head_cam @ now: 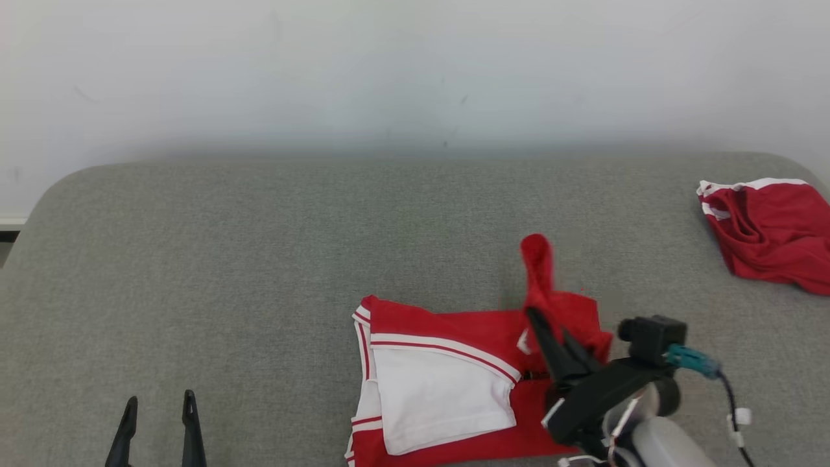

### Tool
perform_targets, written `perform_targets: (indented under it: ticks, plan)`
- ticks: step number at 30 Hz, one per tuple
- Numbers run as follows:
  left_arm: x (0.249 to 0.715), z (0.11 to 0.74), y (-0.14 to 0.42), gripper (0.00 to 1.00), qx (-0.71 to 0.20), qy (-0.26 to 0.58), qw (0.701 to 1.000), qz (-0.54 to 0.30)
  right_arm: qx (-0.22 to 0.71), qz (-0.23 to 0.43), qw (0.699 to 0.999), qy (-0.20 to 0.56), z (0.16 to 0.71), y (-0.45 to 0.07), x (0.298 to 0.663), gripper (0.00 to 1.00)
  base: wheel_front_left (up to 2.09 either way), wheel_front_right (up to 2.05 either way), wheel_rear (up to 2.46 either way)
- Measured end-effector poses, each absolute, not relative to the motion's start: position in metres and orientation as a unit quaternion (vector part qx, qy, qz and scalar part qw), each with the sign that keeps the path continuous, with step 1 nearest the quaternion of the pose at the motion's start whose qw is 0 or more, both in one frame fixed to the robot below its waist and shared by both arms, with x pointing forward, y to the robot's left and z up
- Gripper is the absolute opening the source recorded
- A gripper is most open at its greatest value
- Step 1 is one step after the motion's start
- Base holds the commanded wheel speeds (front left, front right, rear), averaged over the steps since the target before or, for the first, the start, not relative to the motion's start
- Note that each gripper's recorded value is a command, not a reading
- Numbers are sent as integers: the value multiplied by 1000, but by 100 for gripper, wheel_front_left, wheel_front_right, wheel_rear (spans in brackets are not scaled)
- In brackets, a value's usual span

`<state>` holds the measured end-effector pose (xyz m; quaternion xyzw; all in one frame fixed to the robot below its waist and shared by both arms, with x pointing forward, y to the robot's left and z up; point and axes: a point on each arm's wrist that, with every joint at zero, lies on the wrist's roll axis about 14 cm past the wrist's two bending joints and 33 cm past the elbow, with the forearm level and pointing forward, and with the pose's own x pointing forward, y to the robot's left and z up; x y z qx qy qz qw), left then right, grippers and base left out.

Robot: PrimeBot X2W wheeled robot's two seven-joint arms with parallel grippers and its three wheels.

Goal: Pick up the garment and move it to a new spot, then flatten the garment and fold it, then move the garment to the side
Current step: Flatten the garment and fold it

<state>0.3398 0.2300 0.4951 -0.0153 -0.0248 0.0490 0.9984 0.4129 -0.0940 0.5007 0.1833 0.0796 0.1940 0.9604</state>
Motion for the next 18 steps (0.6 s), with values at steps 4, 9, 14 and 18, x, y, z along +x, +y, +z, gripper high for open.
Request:
perform_targets:
  ticks: [4,9,14,18]
  plan:
    - [338,494,231,100,-16,-24,998,51,191,226,951,89,501,-62,410,0,0,0,0]
    - [337,494,234,100,-18,-23,998,55,194,273,936,107,500,-15,406,0,0,0,0]
    - [335,493,235,100,-19,-22,998,58,183,296,928,130,488,11,405,0,0,0,0]
    - [333,492,238,100,-24,-19,997,65,176,302,925,149,474,21,405,0,0,0,0]
